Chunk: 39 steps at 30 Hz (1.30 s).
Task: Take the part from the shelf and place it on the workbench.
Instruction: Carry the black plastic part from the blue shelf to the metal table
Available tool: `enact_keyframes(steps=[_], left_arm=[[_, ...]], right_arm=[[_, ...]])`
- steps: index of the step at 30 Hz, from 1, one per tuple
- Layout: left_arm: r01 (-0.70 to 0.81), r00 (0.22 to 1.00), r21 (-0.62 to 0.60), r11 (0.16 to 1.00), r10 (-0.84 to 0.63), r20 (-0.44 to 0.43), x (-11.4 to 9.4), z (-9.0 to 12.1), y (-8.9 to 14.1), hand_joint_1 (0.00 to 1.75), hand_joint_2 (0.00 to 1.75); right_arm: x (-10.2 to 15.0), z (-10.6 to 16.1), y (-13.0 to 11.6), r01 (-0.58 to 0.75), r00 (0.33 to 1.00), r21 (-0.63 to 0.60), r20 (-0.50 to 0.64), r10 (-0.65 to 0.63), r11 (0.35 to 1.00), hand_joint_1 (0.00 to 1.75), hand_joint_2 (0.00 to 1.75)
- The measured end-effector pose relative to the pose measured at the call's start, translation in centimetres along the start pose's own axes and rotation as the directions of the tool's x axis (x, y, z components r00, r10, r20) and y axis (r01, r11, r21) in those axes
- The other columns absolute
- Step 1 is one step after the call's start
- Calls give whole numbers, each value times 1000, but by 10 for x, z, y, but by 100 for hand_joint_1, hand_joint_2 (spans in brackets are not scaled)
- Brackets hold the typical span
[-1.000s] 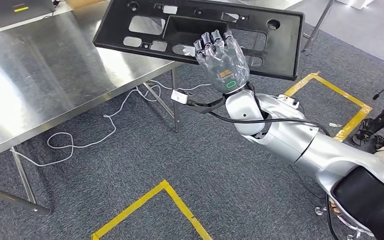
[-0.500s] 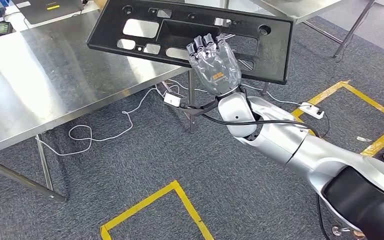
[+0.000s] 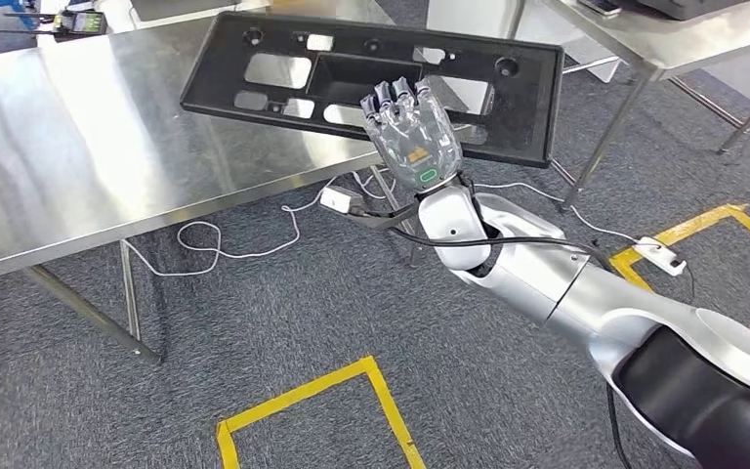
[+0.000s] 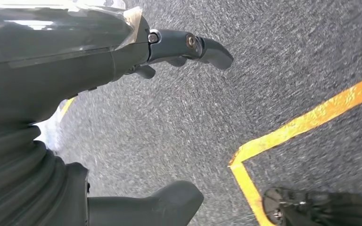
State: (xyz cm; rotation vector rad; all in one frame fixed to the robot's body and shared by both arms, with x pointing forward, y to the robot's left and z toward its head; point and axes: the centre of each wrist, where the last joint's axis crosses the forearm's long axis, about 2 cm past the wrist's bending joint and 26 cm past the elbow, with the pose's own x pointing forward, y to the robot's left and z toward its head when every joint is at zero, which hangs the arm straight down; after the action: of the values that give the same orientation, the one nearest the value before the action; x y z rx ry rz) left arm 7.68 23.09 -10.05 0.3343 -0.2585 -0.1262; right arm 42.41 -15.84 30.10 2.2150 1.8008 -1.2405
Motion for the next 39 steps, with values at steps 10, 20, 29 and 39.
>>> enact_keyframes(steps=[10,20,29,39], left_arm=[[-23,1000,7,1000,23,-17,-6,-3,6,0,175],[-46,998,22,999,47,-30,-8,-4,10,0,175],[-58,998,31,998,59,-25,-5,-5,11,0,175],[-60,998,32,998,61,-28,-6,-5,11,0,175]], right_arm=[[13,10,9,1,1000,34,25,-2,999,175,175],[9,24,18,6,1000,83,0,-6,997,175,175],[10,23,18,23,1000,68,-9,-22,997,175,175],[11,29,21,23,1000,82,-5,-23,996,175,175]])
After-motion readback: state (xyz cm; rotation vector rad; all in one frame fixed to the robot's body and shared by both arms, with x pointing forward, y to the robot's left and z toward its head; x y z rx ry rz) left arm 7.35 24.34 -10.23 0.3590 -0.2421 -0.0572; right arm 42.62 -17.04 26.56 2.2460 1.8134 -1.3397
